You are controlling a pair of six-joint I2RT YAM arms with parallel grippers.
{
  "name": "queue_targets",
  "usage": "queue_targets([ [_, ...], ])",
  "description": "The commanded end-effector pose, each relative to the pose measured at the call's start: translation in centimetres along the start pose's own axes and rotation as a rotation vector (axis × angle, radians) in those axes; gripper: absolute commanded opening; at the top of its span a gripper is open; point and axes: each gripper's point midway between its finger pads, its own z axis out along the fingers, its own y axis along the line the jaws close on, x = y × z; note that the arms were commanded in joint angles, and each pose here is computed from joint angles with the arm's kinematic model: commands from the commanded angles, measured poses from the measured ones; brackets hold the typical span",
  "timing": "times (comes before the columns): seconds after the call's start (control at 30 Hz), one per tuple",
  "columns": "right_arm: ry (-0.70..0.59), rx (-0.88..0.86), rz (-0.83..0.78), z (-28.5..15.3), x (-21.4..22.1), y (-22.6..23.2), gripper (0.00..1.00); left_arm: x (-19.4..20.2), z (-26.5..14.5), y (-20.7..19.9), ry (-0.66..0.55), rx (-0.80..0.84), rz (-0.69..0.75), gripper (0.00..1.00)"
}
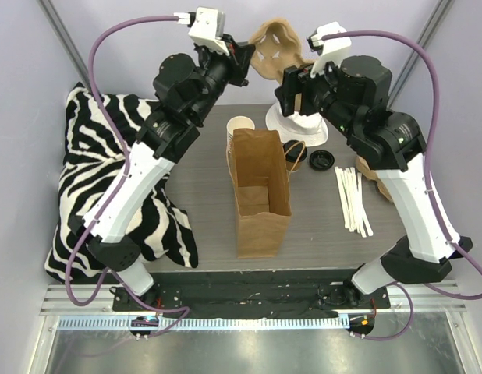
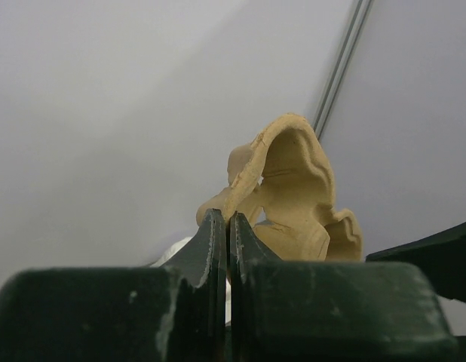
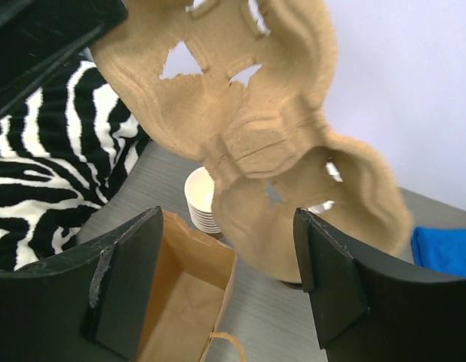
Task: Pack the takeout coffee
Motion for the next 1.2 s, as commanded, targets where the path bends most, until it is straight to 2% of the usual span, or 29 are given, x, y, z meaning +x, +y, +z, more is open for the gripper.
queue_targets([
  [0.0, -0.169, -0.063, -0.014, -4.9, -5.4, -0.1, 0.78, -5.1, -3.4, 0.6, -0.082, 0.021, 0.015, 0.0],
  [0.2, -0.23, -0.041, -0.048, -6.8, -7.1, -1.1, 0.81, -5.6, -6.3, 2.1, -0.038, 0.019, 0.054, 0.0],
  [0.33, -0.162, -0.011, -0.099, -5.4, -4.7, -1.4, 0.82, -7.6, -9.8, 2.6, -0.051, 0.024, 0.086, 0.0],
  [0.4, -0.14, 0.001, -0.122, -4.9, -3.9, -1.6, 0.83, -7.4, -10.9, 3.4, -0.029, 0.002, 0.103, 0.0],
  [0.47, -0.101, -0.019, -0.141, -4.0, -2.6, -1.2, 0.9, -7.6, -12.8, 4.3, -0.016, -0.025, 0.113, 0.0],
  [0.7, 0.087, -0.225, -0.254, -0.2, 3.2, 2.5, 1.0, -8.1, -17.5, 6.8, -0.011, -0.115, 0.121, 0.0],
  [0.87, 0.183, -0.367, -0.318, 1.9, 6.6, 4.3, 1.0, -8.1, -20.1, 8.1, -0.016, -0.162, 0.113, 0.0],
  [1.17, 0.322, -0.419, -0.414, 7.1, 10.9, 3.7, 1.0, -9.3, -23.1, 9.4, -0.061, -0.221, 0.094, 0.0],
])
